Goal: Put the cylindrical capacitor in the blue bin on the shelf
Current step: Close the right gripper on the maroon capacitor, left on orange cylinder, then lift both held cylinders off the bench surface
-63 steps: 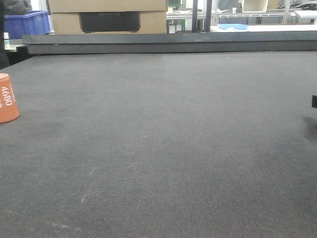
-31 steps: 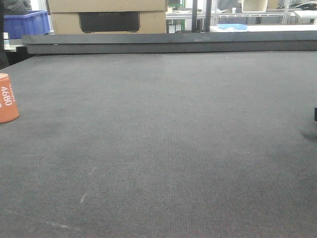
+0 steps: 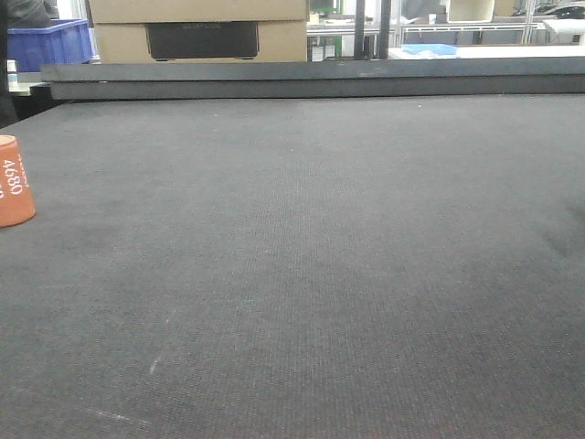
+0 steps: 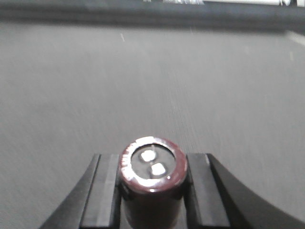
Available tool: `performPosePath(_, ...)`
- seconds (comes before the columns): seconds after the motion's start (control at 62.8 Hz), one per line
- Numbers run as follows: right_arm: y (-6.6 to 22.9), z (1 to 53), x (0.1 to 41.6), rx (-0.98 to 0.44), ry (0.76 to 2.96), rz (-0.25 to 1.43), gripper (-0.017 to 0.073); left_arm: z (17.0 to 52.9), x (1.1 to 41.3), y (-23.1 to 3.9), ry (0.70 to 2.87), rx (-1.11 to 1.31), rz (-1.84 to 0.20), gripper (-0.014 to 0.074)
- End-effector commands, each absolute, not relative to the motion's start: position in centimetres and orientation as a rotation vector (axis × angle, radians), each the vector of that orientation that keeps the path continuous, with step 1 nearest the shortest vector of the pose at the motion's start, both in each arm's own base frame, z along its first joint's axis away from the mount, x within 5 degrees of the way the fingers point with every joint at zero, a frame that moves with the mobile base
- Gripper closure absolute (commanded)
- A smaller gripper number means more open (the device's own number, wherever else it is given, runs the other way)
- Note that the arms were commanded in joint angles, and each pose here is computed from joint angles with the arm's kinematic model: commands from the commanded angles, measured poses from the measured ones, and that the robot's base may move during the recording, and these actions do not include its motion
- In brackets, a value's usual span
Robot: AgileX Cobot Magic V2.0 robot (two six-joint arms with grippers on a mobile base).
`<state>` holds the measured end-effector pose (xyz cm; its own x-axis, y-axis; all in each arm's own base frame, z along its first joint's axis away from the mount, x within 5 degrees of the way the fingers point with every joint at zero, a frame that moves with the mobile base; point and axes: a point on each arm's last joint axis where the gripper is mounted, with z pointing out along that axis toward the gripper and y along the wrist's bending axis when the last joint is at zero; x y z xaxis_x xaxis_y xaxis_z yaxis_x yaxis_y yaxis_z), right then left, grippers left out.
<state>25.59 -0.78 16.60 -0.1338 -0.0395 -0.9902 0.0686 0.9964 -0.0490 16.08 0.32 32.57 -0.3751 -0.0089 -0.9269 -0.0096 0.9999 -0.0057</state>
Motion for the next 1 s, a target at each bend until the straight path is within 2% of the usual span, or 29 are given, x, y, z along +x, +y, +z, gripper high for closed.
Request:
performPosePath(0.0,-0.5,18.0,25.4,-0.011,1.657,-0.078,0.072,30.9,17.5,-0.5,1.983,0.024,-0.039,-0.0007)
performPosePath(0.223,-0.4,18.6,25.1,-0.021,1.663,-0.073,0.072,25.4,20.0,-3.2,1.86,0.128,-0.106,-0.0007)
performPosePath(0.35,-0.1,18.6,25.1,-0.062,1.666,-0.062,0.072,22.2,20.3,-2.6,1.783,0.011,-0.098,-0.0007)
performPosePath(0.478,0.2,18.6,25.1,-0.097,1.664,-0.053,0.072,20.1,21.3,-2.5,1.783,-0.004,-0.064,-0.0007)
performPosePath(0.987,0.2,18.6,25.1,-0.097,1.664,-0.053,0.072,16.2,26.6,-2.6,1.765,-0.072,0.018,-0.0007)
